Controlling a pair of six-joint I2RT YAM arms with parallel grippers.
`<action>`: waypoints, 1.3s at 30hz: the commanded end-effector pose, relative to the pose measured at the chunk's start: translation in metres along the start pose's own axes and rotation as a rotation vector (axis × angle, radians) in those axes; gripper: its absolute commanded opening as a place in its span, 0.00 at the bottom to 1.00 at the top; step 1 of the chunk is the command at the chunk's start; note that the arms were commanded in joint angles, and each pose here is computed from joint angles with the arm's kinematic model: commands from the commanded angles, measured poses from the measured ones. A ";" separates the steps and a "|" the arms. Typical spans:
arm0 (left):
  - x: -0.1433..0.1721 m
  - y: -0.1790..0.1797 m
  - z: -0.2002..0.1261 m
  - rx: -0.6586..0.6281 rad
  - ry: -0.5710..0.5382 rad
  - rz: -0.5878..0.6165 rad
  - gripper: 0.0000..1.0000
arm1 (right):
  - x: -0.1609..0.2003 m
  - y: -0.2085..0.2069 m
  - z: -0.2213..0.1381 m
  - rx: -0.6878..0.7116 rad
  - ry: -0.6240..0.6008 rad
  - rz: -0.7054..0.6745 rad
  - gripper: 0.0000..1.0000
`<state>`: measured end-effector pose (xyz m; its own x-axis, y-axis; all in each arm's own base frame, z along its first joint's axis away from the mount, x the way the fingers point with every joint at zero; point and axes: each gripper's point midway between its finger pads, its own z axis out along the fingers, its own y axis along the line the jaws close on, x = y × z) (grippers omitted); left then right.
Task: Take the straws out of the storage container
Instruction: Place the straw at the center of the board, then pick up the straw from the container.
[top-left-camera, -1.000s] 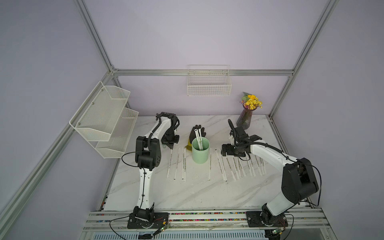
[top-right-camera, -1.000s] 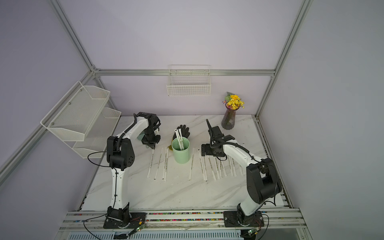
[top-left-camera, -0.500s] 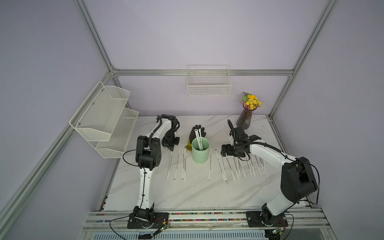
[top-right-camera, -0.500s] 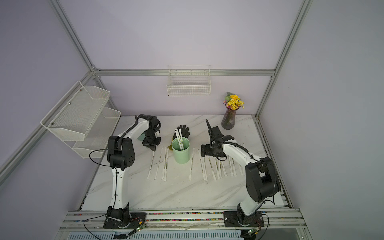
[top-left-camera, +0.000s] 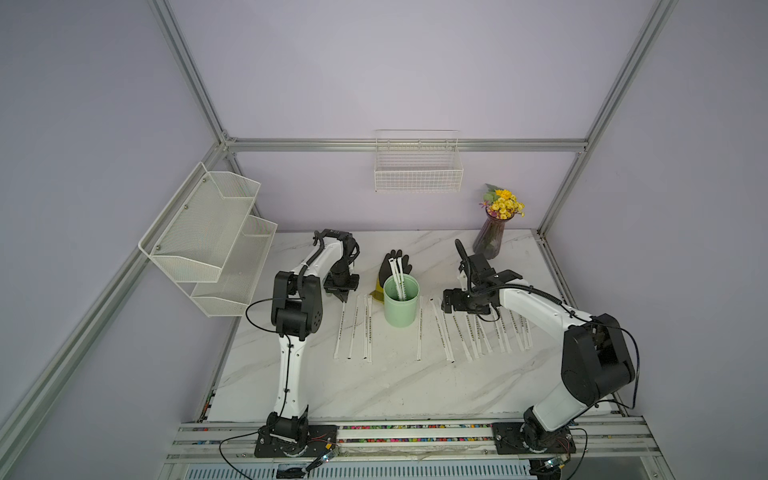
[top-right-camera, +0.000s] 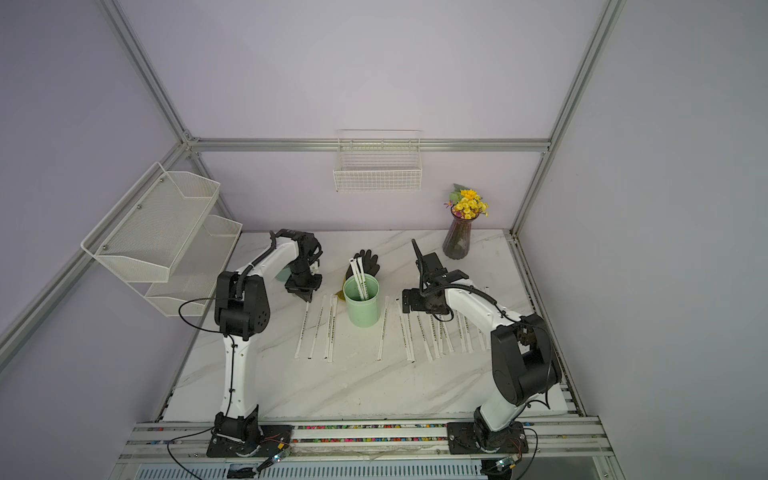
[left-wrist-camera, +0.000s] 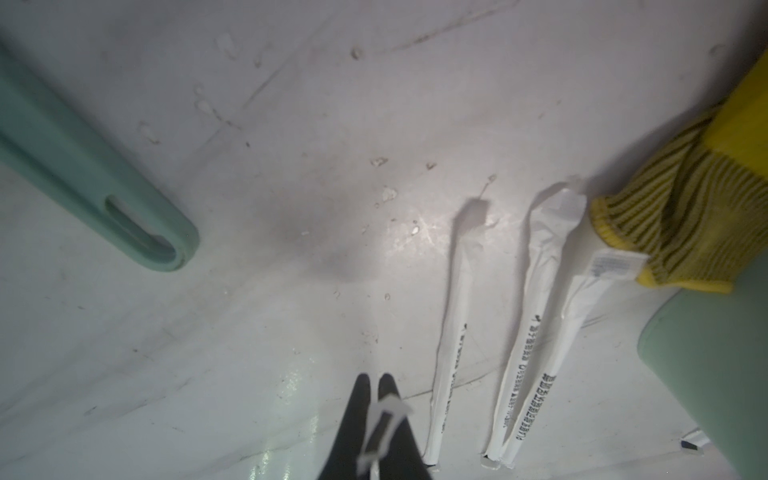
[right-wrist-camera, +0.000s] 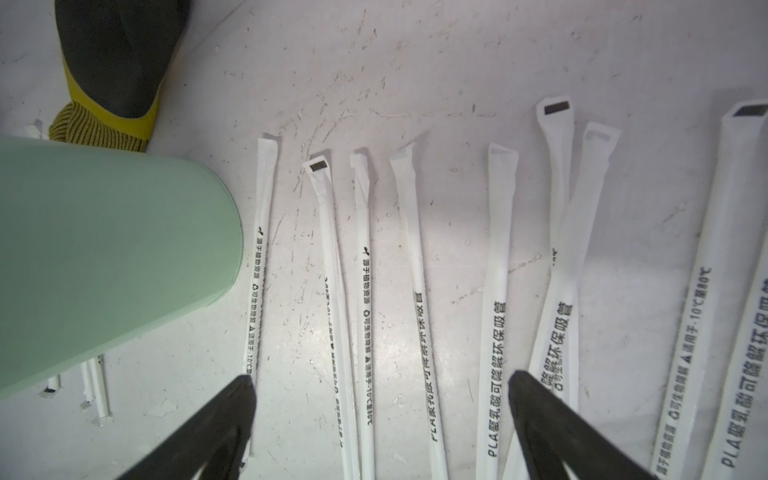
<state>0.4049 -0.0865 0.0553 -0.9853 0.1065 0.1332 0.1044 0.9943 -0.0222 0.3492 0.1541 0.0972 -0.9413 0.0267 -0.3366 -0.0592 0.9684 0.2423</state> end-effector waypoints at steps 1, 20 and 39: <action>-0.003 0.003 0.002 0.011 -0.007 -0.009 0.10 | -0.002 0.000 0.002 -0.004 -0.003 -0.007 0.97; -0.004 0.005 -0.011 0.013 -0.045 -0.039 0.19 | 0.001 -0.001 0.005 -0.001 0.011 -0.008 0.97; 0.040 -0.113 -0.222 0.422 -0.782 0.029 0.28 | -0.027 -0.005 -0.045 -0.010 -0.177 0.049 0.97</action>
<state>0.3716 -0.1703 0.2909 -0.8152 -0.0043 -0.5792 0.2242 0.9197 -0.3224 0.3533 0.1388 0.1326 -0.8927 0.0824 -0.4431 -0.0340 0.9680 0.2485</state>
